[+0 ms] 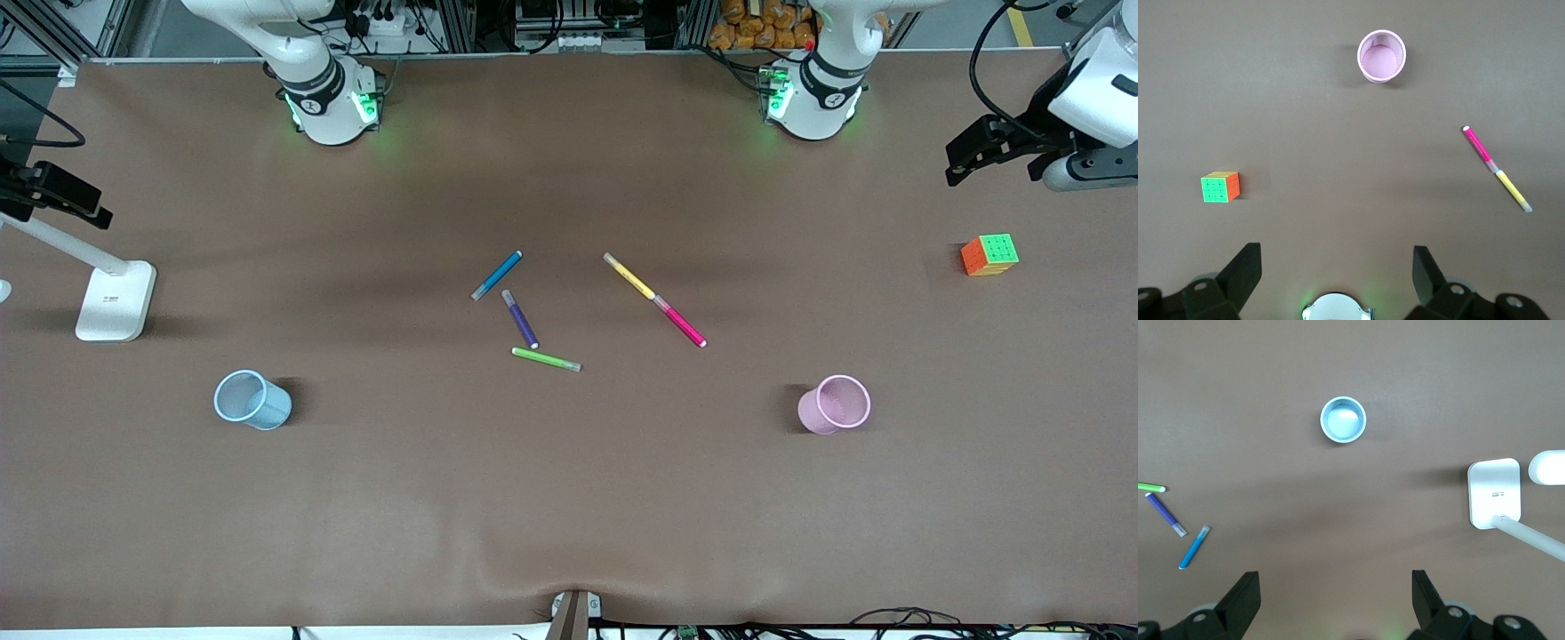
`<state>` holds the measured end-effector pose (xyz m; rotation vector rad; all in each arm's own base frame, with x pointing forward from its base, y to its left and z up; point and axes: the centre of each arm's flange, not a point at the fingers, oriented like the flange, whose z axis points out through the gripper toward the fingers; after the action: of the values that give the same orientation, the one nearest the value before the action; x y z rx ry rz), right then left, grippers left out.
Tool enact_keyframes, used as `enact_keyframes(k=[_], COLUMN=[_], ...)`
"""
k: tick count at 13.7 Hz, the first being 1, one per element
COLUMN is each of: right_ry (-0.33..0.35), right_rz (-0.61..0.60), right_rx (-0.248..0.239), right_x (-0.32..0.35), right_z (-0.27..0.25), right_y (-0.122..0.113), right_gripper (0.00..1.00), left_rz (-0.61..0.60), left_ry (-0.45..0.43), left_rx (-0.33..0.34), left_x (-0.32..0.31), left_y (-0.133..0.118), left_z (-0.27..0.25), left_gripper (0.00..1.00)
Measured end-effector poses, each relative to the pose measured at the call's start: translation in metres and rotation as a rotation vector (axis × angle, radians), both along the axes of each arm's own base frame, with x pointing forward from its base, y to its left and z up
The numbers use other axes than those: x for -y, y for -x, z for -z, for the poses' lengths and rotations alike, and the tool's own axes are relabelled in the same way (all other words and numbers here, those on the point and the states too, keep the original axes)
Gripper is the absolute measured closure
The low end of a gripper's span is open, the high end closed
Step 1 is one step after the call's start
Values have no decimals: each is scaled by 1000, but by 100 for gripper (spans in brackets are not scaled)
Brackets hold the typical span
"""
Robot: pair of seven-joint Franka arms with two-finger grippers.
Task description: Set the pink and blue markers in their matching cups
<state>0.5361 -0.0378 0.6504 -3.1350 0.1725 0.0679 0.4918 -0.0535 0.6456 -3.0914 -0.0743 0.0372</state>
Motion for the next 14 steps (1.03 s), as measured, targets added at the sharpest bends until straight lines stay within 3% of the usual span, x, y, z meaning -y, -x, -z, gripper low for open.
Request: enact_keyframes(k=[10, 14], right_ry=[-1, -1], right_rz=[1, 3], right_rx=[0, -1], right_x=[0, 1], right_z=[0, 0], right_y=[0, 0], right_gripper=[0, 0], left_rz=[-7, -7], left_ry=[3, 6], left_rx=[11, -20], left_x=[-4, -4], left_y=[-3, -16], left_z=[-6, 0], left_gripper=[0, 0])
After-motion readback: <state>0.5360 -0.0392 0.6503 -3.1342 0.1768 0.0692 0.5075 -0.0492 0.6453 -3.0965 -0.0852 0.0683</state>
